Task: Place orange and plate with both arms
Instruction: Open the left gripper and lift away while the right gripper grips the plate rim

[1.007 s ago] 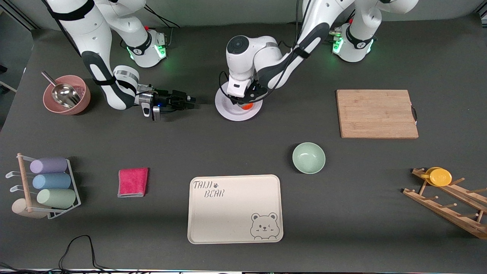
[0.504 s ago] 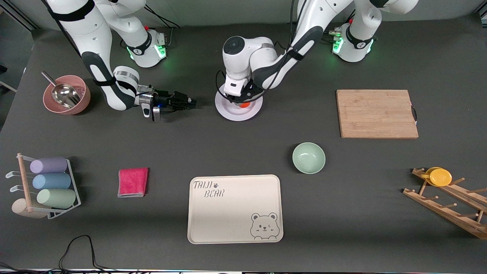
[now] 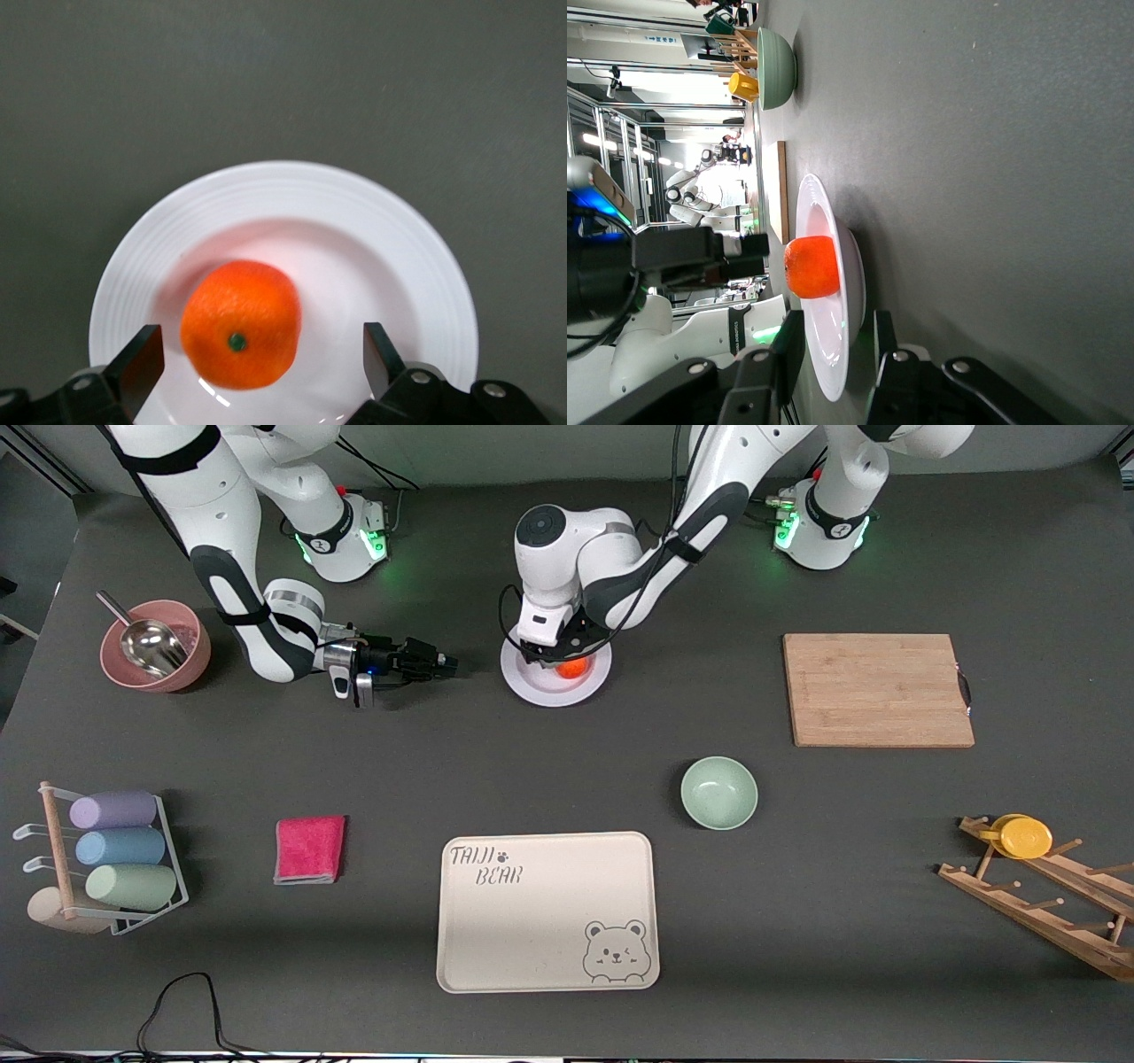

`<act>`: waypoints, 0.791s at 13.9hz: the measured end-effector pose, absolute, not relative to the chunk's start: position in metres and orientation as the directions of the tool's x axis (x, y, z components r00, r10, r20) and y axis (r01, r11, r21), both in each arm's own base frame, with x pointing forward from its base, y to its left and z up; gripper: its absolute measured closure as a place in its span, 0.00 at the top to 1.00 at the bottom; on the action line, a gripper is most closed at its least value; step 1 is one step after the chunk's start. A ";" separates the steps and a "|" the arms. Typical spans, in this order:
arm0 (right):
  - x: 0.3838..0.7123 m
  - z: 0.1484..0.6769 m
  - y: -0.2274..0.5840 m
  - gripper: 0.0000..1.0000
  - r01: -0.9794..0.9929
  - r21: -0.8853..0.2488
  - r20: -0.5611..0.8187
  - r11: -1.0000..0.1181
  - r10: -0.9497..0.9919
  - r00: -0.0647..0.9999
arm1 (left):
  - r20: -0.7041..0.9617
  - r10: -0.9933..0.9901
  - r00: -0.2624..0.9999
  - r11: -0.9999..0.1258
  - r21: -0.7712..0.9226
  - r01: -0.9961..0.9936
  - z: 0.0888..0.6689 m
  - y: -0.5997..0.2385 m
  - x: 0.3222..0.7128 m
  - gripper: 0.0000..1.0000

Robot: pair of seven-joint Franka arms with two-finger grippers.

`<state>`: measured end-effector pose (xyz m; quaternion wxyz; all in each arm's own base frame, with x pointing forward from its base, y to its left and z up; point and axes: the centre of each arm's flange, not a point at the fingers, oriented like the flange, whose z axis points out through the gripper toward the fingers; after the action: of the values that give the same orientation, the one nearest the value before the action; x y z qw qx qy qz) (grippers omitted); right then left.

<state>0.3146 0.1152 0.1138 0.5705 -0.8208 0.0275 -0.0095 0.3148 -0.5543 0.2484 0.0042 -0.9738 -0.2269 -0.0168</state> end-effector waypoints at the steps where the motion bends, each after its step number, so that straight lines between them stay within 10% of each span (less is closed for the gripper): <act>1: 0.314 0.113 0.115 0.39 -0.037 -0.937 -0.019 -0.348 -0.056 0.998 | 0.044 0.433 0.900 -0.901 -0.003 0.433 0.253 -0.551 0.326 1.00; 11: 0.310 0.097 0.158 0.39 -0.051 -0.949 -0.020 -0.311 -0.101 0.995 | 0.000 0.062 0.998 -0.993 -0.102 0.062 0.413 -0.354 0.531 1.00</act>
<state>0.3103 0.1584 0.0974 0.5851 -0.8093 0.0469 -0.0216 0.5313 -0.3540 0.4126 0.0512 -0.9982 -0.0311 0.0016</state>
